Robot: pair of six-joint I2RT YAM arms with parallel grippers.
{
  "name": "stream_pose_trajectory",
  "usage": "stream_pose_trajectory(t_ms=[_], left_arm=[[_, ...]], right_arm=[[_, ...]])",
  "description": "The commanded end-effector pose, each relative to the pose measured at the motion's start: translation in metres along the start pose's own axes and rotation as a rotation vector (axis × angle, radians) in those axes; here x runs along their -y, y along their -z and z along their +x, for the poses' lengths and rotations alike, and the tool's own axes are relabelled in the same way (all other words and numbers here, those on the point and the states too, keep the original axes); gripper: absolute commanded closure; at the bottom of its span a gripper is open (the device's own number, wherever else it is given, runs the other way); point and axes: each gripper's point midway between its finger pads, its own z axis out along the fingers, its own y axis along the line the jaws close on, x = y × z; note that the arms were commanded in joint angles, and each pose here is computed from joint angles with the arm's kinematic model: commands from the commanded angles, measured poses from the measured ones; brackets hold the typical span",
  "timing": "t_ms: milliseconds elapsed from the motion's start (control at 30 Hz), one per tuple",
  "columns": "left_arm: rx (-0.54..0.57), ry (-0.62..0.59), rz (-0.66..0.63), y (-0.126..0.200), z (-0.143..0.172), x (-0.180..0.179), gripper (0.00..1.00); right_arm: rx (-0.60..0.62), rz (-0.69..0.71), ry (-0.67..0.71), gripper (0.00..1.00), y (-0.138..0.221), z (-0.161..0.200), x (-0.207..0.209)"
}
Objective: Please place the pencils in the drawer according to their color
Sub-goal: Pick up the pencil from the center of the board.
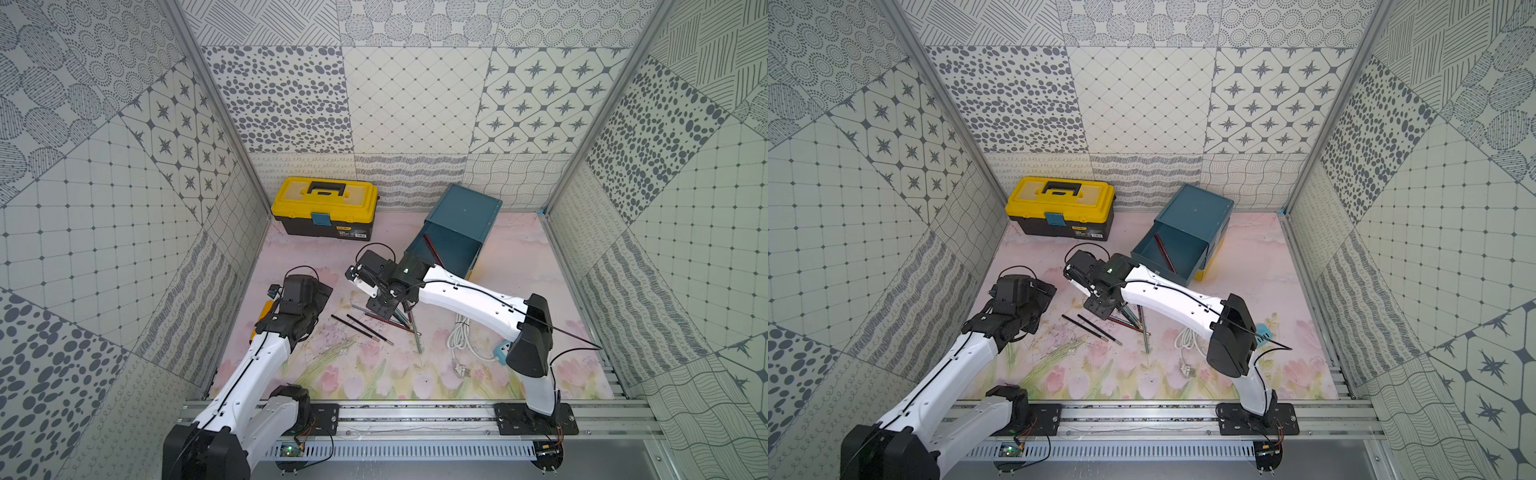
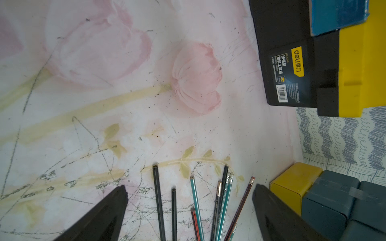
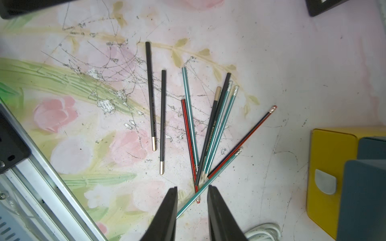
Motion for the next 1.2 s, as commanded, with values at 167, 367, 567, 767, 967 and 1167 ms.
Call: stream_pose_trajectory(t_ms=[167,367,567,767,967,1167], left_arm=[[0.030,-0.004,-0.037,0.003,-0.004,-0.012,0.01],[0.028,-0.001,-0.040,0.003,-0.004,-0.013,0.01],[0.026,-0.001,-0.040,0.002,-0.004,-0.012,0.01],[0.019,-0.003,-0.042,0.000,-0.002,-0.012,0.01],[0.008,-0.003,-0.044,-0.003,-0.001,-0.011,0.01],[0.006,-0.003,-0.047,-0.003,0.000,-0.012,0.01]], right_arm=[[-0.115,-0.037,-0.014,0.71,-0.061,0.023,-0.017],[-0.146,-0.017,-0.026,0.71,-0.090,0.031,-0.017],[-0.184,-0.012,-0.051,0.71,-0.111,0.039,-0.011],[-0.185,-0.015,-0.069,0.73,-0.121,0.038,-0.006],[-0.198,-0.009,-0.071,0.73,-0.130,0.040,-0.004],[-0.208,-0.029,-0.078,0.76,-0.134,0.043,-0.006]])
